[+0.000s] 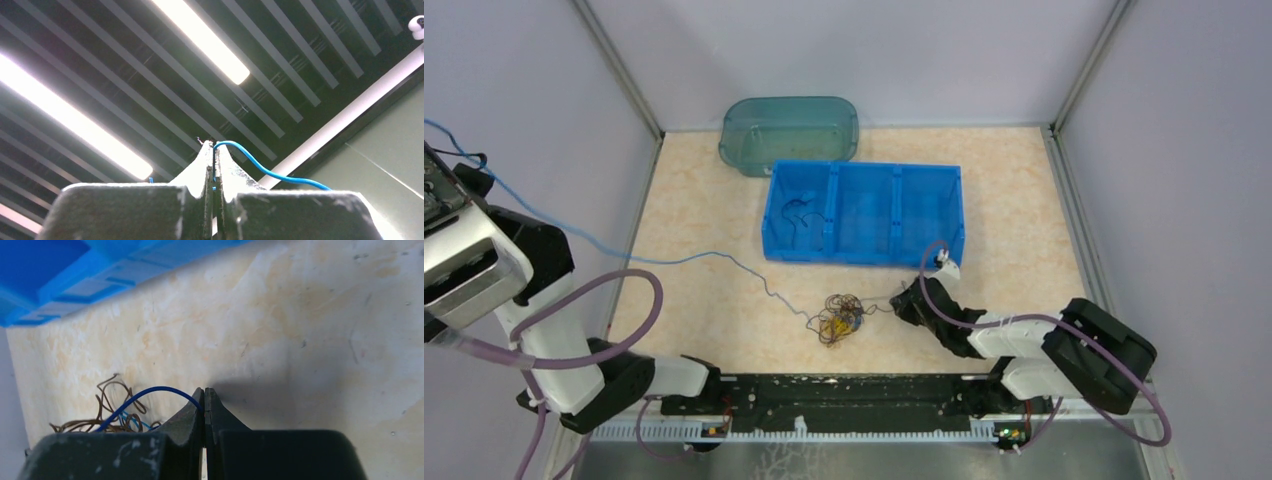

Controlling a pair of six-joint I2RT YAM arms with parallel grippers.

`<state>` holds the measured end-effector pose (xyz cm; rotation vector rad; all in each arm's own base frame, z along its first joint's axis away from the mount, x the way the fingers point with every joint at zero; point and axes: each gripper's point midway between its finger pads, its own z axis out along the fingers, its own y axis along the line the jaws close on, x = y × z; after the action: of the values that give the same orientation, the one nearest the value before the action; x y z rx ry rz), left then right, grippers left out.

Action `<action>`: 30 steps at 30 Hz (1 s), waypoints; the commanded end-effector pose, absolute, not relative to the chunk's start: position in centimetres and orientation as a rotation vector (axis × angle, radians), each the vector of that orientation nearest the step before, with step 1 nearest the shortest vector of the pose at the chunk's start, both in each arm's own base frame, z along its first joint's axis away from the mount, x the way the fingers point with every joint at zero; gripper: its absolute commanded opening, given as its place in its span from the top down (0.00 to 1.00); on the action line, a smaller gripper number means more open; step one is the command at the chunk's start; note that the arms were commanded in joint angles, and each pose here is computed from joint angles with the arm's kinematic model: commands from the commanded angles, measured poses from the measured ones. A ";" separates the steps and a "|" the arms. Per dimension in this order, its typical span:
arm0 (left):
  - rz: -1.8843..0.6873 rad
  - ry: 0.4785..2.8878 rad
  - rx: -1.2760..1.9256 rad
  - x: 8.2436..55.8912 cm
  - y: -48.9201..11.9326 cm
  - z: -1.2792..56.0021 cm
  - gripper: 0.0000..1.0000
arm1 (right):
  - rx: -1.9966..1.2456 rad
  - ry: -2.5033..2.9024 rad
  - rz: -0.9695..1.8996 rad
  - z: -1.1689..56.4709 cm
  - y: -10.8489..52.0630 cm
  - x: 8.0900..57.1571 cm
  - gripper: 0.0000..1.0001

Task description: Untangle the cables

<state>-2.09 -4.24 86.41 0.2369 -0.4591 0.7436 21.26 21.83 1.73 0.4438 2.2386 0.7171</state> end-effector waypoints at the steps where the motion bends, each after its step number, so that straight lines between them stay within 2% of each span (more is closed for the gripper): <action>1: 0.809 -0.470 0.175 -2.6 -3.3 86.5 1.00 | 0.622 2.317 0.560 -1.7 17.9 20.4 1.00; 11: 0.775 -0.362 0.255 1.5 -4.6 85.9 1.00 | 0.607 2.193 0.584 2.8 16.7 22.8 1.00; 12: 0.771 -0.357 0.254 1.6 -4.6 86.0 1.00 | 0.582 2.180 0.608 3.4 16.6 23.1 0.97; 13: 0.750 -0.341 0.261 2.0 -4.6 86.0 1.00 | 0.506 2.163 0.620 4.5 17.0 23.4 0.86; 15: 0.659 -0.265 0.315 3.5 -5.2 85.6 1.00 | 0.330 2.138 0.674 7.2 18.8 23.6 0.55; 16: 0.605 -0.209 0.373 4.8 -6.0 84.9 1.00 | 0.244 2.114 0.707 8.8 19.9 23.7 0.43; 17: 0.544 -0.164 0.424 6.0 -6.9 84.0 1.00 | 0.138 2.097 0.728 10.0 20.9 23.6 0.36; 19: 0.434 -0.095 0.538 8.4 -9.1 81.4 1.00 | -0.005 2.071 0.802 12.3 22.8 23.2 0.30; 24: 0.189 0.090 0.731 13.6 -13.3 75.9 1.00 | -0.257 1.996 0.957 16.1 25.3 21.2 0.25; 30: 0.025 0.275 0.633 17.9 -13.3 75.6 1.00 | -0.432 1.971 0.954 18.9 25.9 19.4 0.22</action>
<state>15.16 -12.95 76.31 0.6792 0.1280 0.1898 20.93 24.70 15.47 -0.2247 2.0331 0.9305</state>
